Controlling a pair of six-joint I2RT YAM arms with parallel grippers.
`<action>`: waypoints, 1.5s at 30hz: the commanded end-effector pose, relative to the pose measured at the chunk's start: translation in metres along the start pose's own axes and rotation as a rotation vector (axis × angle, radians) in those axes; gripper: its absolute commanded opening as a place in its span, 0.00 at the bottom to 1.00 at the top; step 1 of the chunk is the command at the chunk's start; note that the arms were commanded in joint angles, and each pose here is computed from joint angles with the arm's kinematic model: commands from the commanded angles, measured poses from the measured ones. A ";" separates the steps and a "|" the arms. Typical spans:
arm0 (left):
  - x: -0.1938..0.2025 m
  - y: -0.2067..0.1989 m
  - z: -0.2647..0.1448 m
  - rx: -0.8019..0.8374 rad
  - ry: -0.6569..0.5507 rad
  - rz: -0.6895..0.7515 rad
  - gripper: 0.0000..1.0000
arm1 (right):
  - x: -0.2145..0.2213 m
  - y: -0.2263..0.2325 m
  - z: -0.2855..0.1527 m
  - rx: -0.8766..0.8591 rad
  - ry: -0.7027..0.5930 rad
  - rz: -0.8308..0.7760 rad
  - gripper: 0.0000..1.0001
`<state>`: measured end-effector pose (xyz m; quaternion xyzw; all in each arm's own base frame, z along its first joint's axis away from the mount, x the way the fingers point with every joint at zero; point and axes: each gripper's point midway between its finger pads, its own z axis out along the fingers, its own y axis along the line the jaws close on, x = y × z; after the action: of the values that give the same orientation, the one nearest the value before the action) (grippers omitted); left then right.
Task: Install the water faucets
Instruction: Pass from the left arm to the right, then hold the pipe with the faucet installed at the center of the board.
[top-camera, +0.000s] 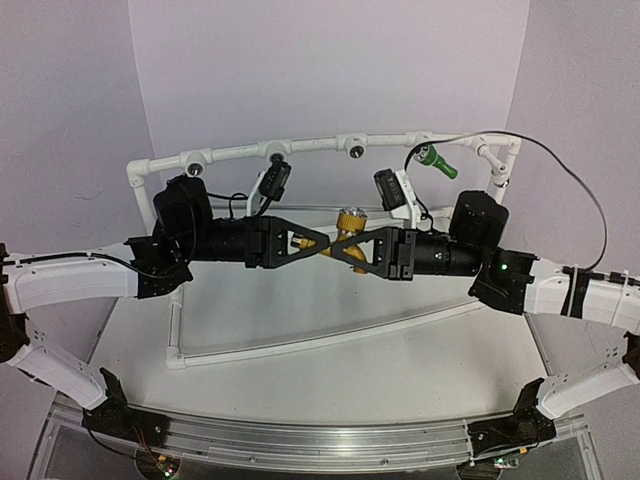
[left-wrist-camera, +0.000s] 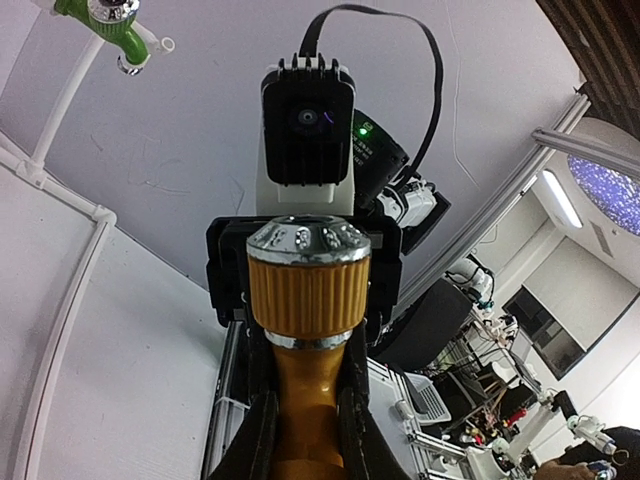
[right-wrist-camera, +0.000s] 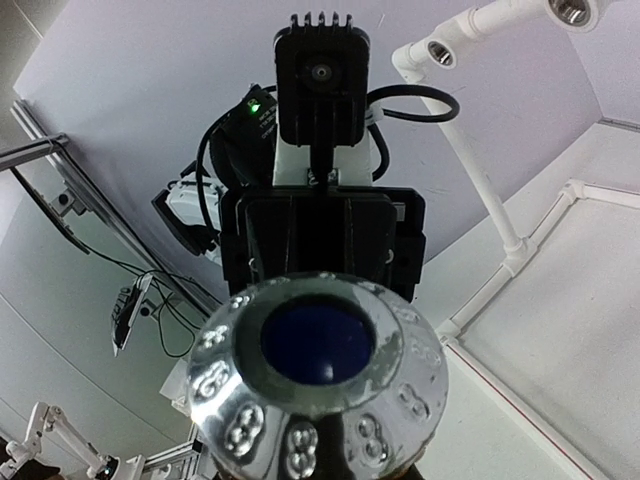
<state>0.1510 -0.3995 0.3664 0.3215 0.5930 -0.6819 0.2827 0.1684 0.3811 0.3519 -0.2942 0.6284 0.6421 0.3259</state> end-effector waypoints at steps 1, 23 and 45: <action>-0.013 -0.023 -0.005 0.047 -0.045 0.045 0.19 | -0.017 0.011 0.000 -0.015 -0.052 -0.071 0.00; 0.146 0.199 0.011 -0.668 0.510 0.259 0.96 | -0.150 -0.061 -0.084 1.509 0.300 -1.541 0.00; 0.260 0.285 0.012 -0.770 0.868 0.464 0.35 | -0.156 -0.115 -0.063 1.644 0.588 -1.887 0.00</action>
<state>0.1916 -0.4671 0.0147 0.5661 0.7563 -0.1939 0.2643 0.3535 0.3167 0.3859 -0.4954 0.4312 -0.4975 0.5667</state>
